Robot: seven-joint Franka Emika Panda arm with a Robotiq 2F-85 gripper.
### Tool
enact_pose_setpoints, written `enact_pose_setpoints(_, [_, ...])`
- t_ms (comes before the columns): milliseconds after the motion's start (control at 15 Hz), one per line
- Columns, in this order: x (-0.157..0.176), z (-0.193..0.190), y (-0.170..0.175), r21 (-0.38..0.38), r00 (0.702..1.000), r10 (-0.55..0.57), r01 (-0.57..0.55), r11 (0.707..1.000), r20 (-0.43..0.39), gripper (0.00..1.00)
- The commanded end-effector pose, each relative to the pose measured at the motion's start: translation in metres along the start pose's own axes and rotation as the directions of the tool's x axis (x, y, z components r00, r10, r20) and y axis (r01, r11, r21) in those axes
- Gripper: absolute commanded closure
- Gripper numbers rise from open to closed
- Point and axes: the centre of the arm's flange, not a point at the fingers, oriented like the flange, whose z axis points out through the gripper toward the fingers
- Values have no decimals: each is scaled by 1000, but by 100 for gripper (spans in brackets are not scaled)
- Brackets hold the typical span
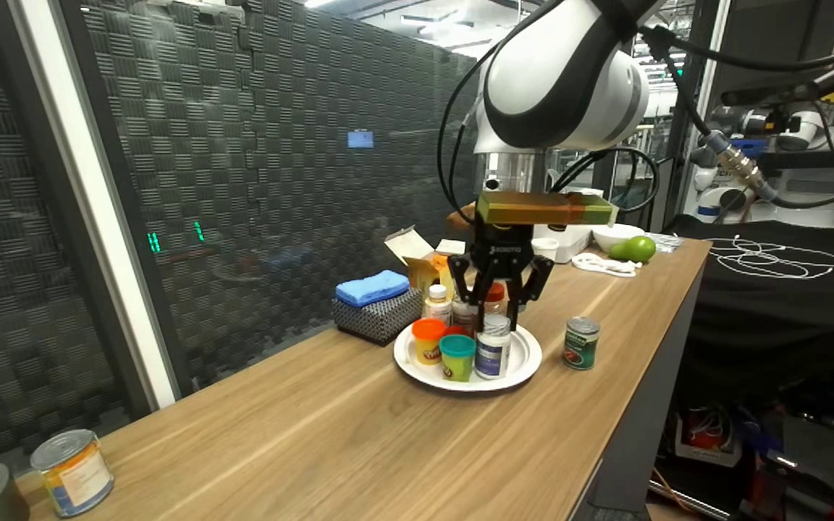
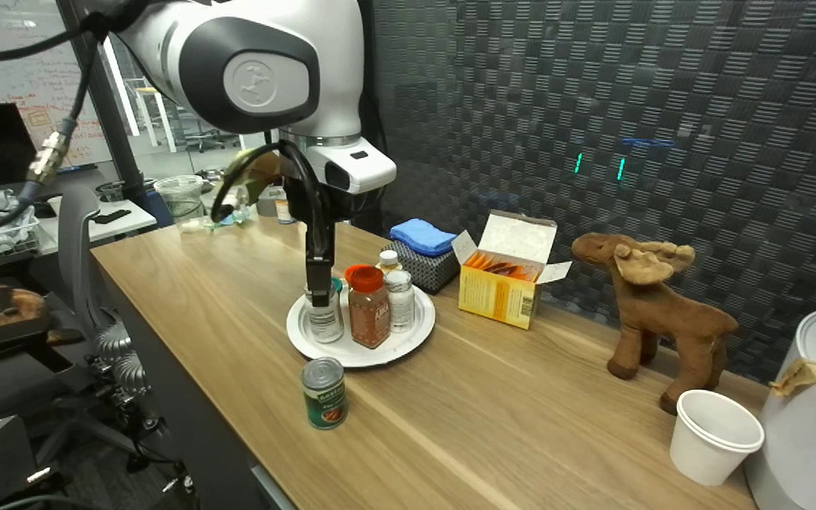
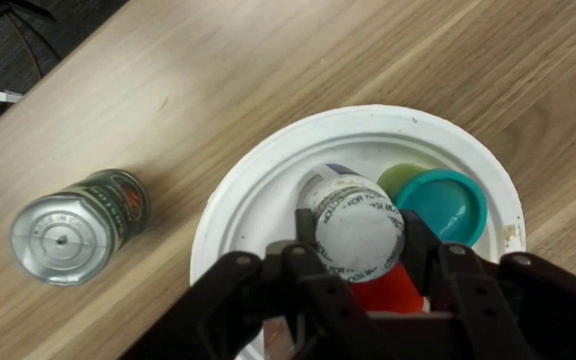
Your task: Put the objects surrounding the white plate on to the plate.
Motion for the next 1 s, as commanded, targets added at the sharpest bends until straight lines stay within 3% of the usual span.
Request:
enact_pose_setpoints(0, [9,1,-19,-4,999,-29,29,1000,-37,80])
enact_pose_setpoints(333, [14,-1,-25,4,999,-32,32,999,-35,80])
enact_pose_setpoints(400, [14,-2,-25,2,999,-33,33,999,-27,41])
enact_pose_setpoints(467, [13,-2,-24,0,999,-32,32,1000,-22,30])
enact_pose_setpoints(733, [12,-16,-4,10,999,-26,26,1000,-43,1])
enact_pose_setpoints(933, [20,-34,26,-16,994,-49,47,999,-103,0])
